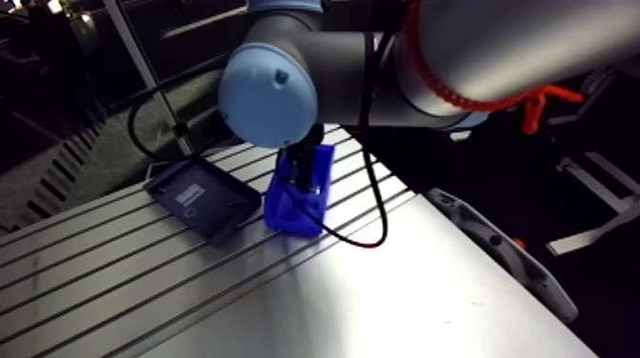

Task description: Pick up the M10 bolt from the tray and put it into the blue bin.

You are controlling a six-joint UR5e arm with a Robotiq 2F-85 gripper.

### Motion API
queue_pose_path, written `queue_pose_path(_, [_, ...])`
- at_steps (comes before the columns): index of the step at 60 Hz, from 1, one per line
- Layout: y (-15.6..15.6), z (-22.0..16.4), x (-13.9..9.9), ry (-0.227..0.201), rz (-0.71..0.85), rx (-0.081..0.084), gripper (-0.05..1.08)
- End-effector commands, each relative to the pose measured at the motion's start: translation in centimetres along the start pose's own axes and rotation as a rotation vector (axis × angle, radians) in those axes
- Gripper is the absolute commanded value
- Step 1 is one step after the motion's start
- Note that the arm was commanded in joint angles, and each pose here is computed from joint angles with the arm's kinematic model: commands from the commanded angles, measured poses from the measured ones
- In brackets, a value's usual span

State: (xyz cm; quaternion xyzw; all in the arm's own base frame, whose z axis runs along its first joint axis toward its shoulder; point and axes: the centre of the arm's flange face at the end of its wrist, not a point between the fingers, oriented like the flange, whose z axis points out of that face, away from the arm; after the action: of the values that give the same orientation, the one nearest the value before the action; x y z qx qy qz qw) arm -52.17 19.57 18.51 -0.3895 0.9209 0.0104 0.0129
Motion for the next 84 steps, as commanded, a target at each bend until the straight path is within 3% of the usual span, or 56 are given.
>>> queue_pose_path(1, [-0.2,0.5,0.0,0.0,0.0,0.002,1.06])
queue_pose_path(13, [-0.3,0.8,0.0,-0.003,0.003,0.008,1.0])
queue_pose_path(21, [-0.3,0.8,0.1,-0.003,0.005,0.008,0.88])
queue_pose_path(25, [-0.4,0.8,0.1,-0.003,0.005,0.01,0.68])
queue_pose_path(30, [-0.4,0.8,0.1,-0.003,0.005,0.01,0.57])
queue_pose_path(31, [-0.4,0.8,0.1,-0.003,0.005,0.01,0.46])
queue_pose_path(32, [-0.4,0.8,0.1,-0.003,0.005,0.01,0.46])
queue_pose_path(33, [-0.4,0.8,0.1,-0.005,0.005,0.009,0.36])
queue_pose_path(49, [-0.4,0.6,0.2,-0.003,0.001,0.011,0.02])
queue_pose_path(64, [-0.7,-0.1,0.3,-0.009,-0.002,0.007,0.01])
queue_pose_path(84, [0.1,-4.7,0.7,-0.007,0.024,0.003,0.01])
